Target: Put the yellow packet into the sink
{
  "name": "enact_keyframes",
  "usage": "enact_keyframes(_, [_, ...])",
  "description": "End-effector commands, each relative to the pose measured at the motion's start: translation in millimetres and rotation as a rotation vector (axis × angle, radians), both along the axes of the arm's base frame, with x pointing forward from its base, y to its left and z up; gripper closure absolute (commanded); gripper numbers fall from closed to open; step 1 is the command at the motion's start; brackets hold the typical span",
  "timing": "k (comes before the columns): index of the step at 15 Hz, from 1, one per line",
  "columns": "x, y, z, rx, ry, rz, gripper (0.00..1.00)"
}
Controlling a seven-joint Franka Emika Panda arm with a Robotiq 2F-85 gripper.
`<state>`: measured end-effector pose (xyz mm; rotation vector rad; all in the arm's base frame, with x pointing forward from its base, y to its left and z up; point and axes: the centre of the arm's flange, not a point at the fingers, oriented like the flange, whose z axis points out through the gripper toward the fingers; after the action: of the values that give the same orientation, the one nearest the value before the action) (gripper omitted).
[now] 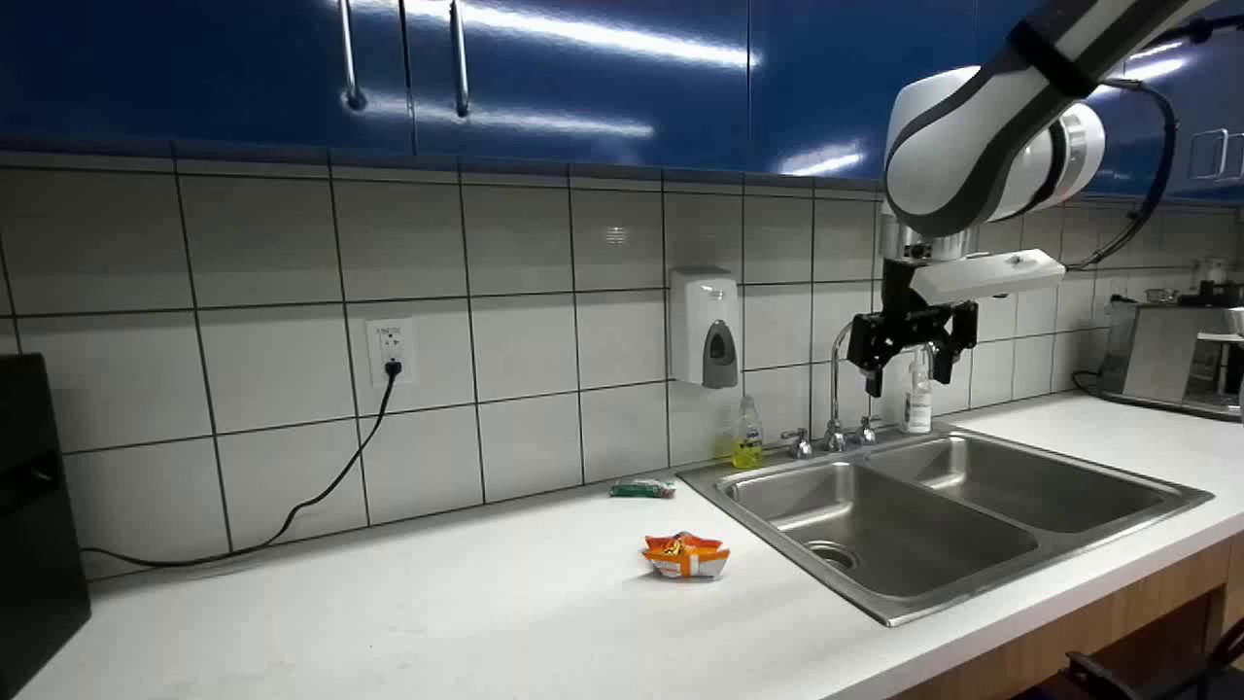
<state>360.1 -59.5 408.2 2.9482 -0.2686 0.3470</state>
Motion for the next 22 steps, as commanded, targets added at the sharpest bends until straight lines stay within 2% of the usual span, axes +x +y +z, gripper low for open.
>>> enact_keyframes(1, [0.0,0.0,-0.2,0.000,0.001,0.000,0.00])
enact_keyframes(3, [0.8,2.0,-1.4,-0.003,0.016,0.003,0.00])
enact_keyframes(6, [3.7,13.9,-10.0,-0.019,0.092,0.010,0.00])
enact_keyframes(10, [9.2,34.1,-25.1,0.006,0.157,0.047,0.00])
enact_keyframes(16, [23.9,68.8,-59.6,0.088,0.169,0.074,0.00])
enact_keyframes(22, [49.5,98.2,-91.9,0.119,0.120,0.062,0.00])
